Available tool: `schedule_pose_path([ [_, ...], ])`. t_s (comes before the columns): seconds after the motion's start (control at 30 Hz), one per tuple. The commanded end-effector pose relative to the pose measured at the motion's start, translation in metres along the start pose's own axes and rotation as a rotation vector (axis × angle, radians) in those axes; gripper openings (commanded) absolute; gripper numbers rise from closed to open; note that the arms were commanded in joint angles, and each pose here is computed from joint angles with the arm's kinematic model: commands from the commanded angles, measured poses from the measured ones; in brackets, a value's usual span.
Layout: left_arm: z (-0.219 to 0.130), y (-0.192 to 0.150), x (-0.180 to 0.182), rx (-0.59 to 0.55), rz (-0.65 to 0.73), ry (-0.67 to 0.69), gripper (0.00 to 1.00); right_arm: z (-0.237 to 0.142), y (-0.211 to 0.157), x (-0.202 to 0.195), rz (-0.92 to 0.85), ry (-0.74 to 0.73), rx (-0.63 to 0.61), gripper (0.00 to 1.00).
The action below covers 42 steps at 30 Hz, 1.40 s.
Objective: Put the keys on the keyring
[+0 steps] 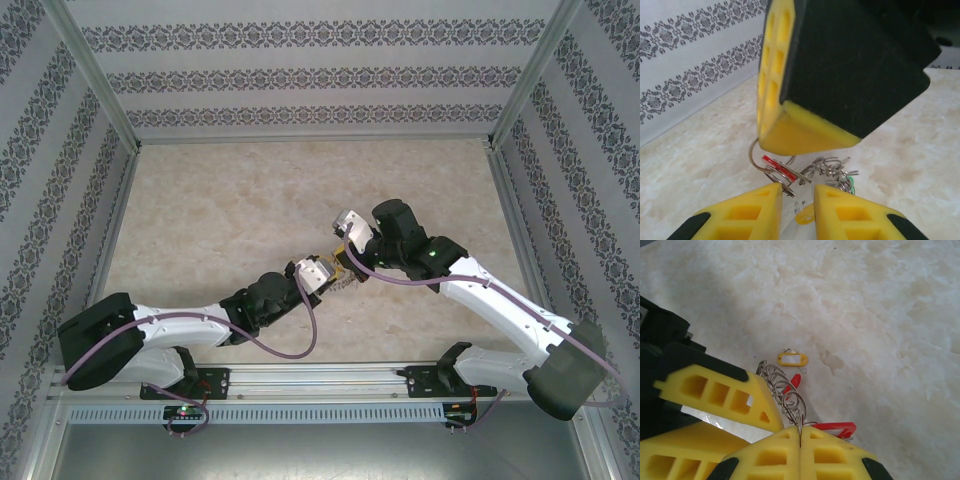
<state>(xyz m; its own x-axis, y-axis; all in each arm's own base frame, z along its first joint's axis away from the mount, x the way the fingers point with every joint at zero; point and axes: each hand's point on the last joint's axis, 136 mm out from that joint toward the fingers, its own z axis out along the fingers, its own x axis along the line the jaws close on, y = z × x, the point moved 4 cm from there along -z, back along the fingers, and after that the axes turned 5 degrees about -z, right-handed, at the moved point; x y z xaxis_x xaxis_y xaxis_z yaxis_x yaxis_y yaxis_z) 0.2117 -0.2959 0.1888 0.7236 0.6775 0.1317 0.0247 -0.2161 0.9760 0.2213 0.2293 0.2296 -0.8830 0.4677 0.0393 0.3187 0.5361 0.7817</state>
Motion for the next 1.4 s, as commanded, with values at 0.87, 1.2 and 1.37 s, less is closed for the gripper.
schedule_pose_path([
  [0.87, 0.010, 0.023, 0.007, -0.086, 0.022, 0.084, 0.20, -0.009, 0.019, 0.001, 0.008, 0.033, -0.060, 0.00],
  [1.2, 0.011, 0.019, 0.010, -0.067, 0.030, 0.115, 0.13, -0.011, 0.018, 0.002, 0.009, 0.035, -0.060, 0.00],
  [1.37, 0.010, 0.018, 0.010, -0.057, 0.040, 0.112, 0.09, -0.011, 0.018, 0.002, 0.008, 0.037, -0.061, 0.00],
])
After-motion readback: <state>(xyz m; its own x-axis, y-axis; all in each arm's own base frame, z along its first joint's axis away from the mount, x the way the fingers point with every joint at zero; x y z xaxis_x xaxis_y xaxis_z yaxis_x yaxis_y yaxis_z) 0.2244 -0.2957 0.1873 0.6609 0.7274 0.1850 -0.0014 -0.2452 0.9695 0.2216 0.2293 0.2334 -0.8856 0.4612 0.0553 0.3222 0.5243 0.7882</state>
